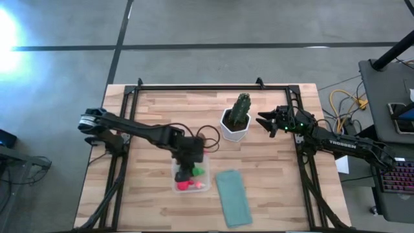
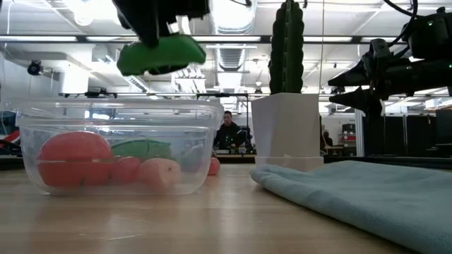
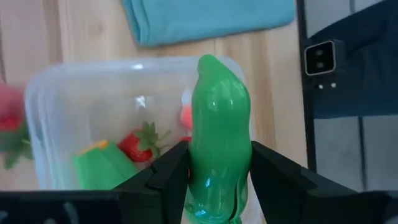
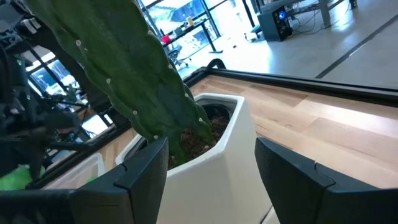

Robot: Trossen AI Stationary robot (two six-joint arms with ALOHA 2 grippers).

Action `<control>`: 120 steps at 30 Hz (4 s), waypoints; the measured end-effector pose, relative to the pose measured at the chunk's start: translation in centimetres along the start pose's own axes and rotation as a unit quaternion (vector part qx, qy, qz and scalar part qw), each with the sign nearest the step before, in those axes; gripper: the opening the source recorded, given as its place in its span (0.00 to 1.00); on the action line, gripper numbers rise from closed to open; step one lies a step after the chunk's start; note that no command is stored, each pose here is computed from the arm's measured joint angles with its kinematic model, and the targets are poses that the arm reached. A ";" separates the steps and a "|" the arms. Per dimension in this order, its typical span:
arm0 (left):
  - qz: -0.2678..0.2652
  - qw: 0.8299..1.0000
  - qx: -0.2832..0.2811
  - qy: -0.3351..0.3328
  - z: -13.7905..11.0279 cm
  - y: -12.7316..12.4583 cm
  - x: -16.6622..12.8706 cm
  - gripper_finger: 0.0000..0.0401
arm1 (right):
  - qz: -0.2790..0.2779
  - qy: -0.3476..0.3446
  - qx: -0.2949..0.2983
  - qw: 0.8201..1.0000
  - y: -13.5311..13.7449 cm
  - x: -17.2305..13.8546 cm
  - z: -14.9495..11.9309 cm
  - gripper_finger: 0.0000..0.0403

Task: Pick and placing Produce into tupperware
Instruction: Put the green peas into the transparent bin, then put the kiwi into the transparent bin

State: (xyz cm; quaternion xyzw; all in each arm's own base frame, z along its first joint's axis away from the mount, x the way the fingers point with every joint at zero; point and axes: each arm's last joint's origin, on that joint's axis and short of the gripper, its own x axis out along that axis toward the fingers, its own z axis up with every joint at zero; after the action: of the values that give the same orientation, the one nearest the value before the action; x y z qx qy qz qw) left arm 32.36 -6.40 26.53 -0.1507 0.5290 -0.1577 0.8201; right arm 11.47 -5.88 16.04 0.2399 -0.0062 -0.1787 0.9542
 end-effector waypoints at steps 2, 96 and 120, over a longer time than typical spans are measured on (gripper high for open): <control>0.002 1.000 -0.020 0.010 0.0 0.3 0.7 0.37 | 0.000 0.000 0.000 1.000 0.0 0.0 0.0 0.58; 0.196 0.921 0.325 0.084 1.8 14.5 4.0 0.54 | 0.000 0.000 0.000 1.000 0.0 0.0 0.0 0.58; 0.310 0.904 0.280 0.094 2.3 13.9 2.9 0.53 | 0.000 0.000 0.000 1.000 0.0 0.0 0.0 0.58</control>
State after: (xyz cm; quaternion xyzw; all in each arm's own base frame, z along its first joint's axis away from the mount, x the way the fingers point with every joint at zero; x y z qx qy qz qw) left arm 37.00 5.16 19.27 0.2717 0.5581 -0.0508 0.7824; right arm 11.47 -5.88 16.05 0.2399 -0.0063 -0.1786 0.9542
